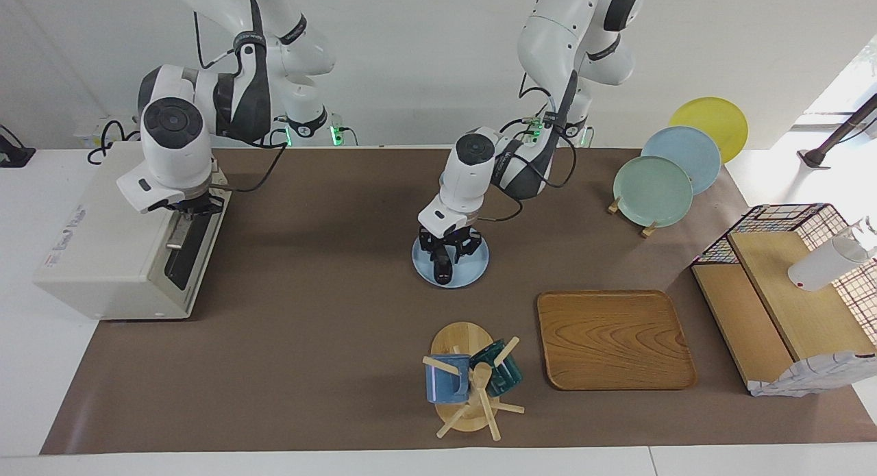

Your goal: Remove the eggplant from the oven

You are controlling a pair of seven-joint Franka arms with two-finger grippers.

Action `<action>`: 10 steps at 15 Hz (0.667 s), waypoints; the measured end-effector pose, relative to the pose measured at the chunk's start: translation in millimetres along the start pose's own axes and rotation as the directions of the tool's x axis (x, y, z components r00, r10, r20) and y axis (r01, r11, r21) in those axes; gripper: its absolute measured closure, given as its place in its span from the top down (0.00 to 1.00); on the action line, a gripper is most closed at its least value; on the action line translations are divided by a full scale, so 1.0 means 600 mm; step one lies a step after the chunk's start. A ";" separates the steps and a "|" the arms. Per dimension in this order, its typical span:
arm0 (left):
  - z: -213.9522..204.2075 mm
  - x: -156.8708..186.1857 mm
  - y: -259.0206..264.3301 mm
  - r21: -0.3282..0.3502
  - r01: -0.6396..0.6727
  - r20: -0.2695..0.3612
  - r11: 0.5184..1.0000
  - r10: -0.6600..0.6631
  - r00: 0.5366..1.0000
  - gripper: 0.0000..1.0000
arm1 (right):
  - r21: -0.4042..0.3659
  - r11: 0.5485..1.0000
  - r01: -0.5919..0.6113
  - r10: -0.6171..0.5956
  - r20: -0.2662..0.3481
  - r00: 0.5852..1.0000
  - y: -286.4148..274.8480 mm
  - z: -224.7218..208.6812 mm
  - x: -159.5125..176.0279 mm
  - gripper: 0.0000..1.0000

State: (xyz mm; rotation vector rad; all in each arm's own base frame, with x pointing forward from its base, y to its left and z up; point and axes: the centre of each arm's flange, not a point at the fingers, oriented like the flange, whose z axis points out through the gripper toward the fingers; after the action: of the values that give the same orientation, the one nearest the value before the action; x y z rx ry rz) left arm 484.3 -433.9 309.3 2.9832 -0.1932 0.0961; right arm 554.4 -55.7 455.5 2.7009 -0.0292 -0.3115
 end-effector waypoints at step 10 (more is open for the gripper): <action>-0.130 0.107 -0.130 0.033 0.104 0.009 0.994 -0.104 0.995 0.38 | 0.296 0.955 -0.010 0.051 -0.131 0.990 0.014 -0.173 -0.027 0.48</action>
State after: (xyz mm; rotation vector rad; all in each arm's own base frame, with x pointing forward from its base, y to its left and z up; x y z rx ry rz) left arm 554.1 -353.6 379.6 3.0195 -0.0376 0.0719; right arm 561.8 -20.5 554.3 3.0083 -0.0836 -0.1168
